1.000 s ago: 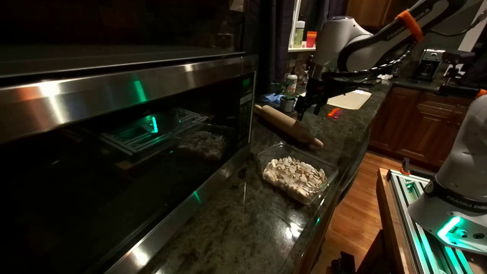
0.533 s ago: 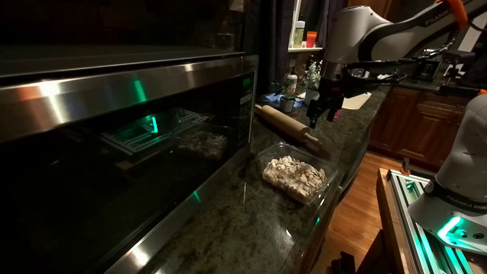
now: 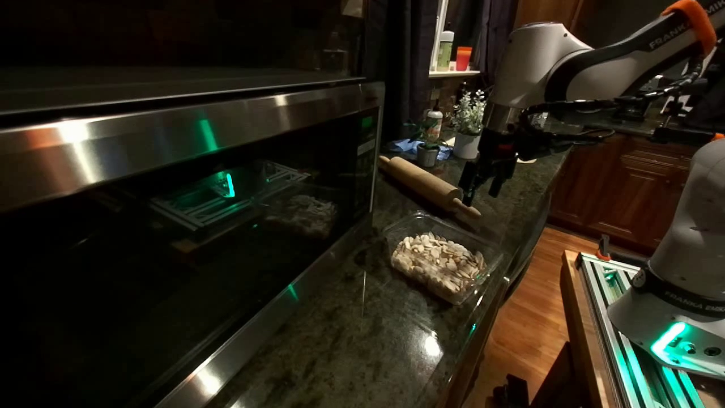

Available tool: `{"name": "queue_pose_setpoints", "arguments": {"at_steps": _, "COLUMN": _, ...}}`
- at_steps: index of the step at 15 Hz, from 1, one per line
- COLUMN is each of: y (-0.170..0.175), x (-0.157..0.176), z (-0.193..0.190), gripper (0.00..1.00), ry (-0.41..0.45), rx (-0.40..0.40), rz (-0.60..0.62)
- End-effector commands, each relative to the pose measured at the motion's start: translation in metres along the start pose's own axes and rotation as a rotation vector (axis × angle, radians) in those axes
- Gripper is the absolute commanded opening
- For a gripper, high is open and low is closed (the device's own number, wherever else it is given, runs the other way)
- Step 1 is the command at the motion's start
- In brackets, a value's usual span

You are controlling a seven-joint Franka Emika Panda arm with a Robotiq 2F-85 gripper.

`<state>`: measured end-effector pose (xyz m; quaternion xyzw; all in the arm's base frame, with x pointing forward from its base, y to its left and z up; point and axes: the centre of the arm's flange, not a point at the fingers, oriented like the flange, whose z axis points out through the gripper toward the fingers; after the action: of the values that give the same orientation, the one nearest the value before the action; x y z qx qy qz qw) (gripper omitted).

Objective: Pick up three white objects from the clear container and put them on the countertop then use the rolling pin to roll over them.

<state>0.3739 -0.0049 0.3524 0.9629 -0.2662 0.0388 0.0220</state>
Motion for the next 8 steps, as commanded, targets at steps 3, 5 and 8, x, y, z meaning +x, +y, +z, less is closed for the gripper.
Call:
{"name": "queue_pose_setpoints", "arguments": {"at_steps": 3, "y": -0.005, "x": 0.000, "z": 0.013, "gripper": 0.96, "ry": 0.087, "rx": 0.070, "rz": 0.010}}
{"name": "queue_pose_setpoints", "arguments": {"at_steps": 5, "y": -0.008, "x": 0.003, "z": 0.017, "gripper": 0.97, "ry": 0.087, "rx": 0.070, "rz": 0.005}}
{"name": "queue_pose_setpoints", "arguments": {"at_steps": 8, "y": -0.005, "x": 0.001, "z": 0.023, "gripper": 1.00, "ry": 0.060, "rx": 0.030, "rz": 0.007}}
